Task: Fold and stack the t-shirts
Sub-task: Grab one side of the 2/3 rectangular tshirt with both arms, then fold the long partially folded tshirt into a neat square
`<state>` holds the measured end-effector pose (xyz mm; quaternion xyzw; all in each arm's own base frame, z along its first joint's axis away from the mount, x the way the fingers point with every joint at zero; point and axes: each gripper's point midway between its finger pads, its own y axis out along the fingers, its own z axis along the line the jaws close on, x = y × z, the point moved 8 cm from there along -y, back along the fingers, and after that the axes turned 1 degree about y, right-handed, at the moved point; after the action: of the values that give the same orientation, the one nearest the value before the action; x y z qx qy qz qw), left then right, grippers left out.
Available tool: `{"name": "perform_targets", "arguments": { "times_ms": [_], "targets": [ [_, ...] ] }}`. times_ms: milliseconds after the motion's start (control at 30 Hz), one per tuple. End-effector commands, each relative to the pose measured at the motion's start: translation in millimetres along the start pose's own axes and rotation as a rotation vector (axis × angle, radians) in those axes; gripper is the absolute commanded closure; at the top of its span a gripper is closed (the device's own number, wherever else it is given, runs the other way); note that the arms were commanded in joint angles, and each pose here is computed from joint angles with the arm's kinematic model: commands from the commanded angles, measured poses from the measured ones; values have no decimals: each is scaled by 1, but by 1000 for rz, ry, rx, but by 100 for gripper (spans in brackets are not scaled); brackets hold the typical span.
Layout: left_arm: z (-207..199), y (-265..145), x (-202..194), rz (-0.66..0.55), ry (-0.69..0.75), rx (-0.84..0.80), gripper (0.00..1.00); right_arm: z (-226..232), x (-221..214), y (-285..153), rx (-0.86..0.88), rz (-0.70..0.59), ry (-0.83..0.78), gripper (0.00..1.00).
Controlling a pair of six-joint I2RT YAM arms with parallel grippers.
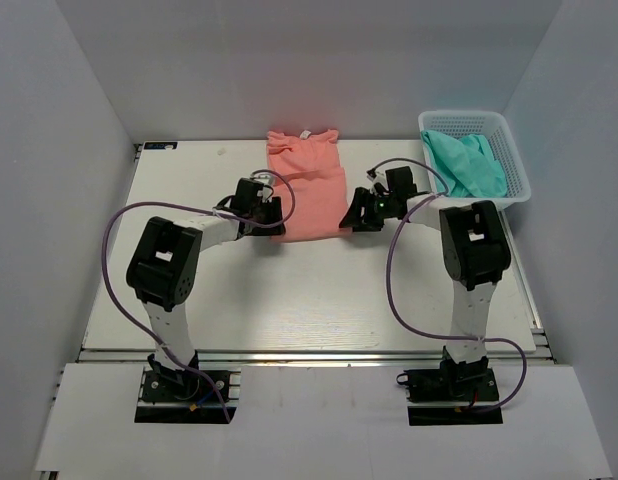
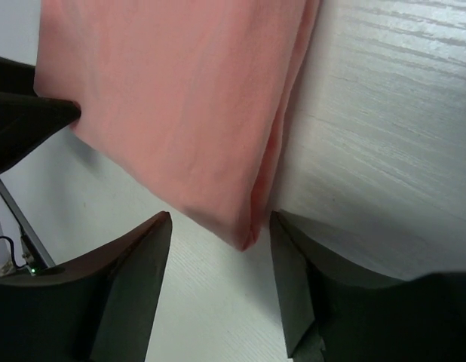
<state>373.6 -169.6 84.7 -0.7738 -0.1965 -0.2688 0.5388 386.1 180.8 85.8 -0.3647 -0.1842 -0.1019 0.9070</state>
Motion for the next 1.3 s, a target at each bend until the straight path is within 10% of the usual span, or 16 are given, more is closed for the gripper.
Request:
{"name": "perform_targets", "arguments": {
  "times_ms": [0,267,367,833,1267],
  "targets": [
    [-2,6,-18,62,-7,-44,39,-15,-9,11,-17,18,43,40],
    [-11,-11,-23,74,-7,-136,100,-1,-19,-2,48,44,19,85],
    [-20,-39,-32,63,6,-208,100,11,-31,-22,62,42,-8,100],
    [-76,-206,-49,-93,135,-753,98,103,-81,-148,280,-68,-230,100],
    [-62,-229,-35,-202,-31,-520,98,132,-47,-170,312,-186,-309,100]
  ]
}}
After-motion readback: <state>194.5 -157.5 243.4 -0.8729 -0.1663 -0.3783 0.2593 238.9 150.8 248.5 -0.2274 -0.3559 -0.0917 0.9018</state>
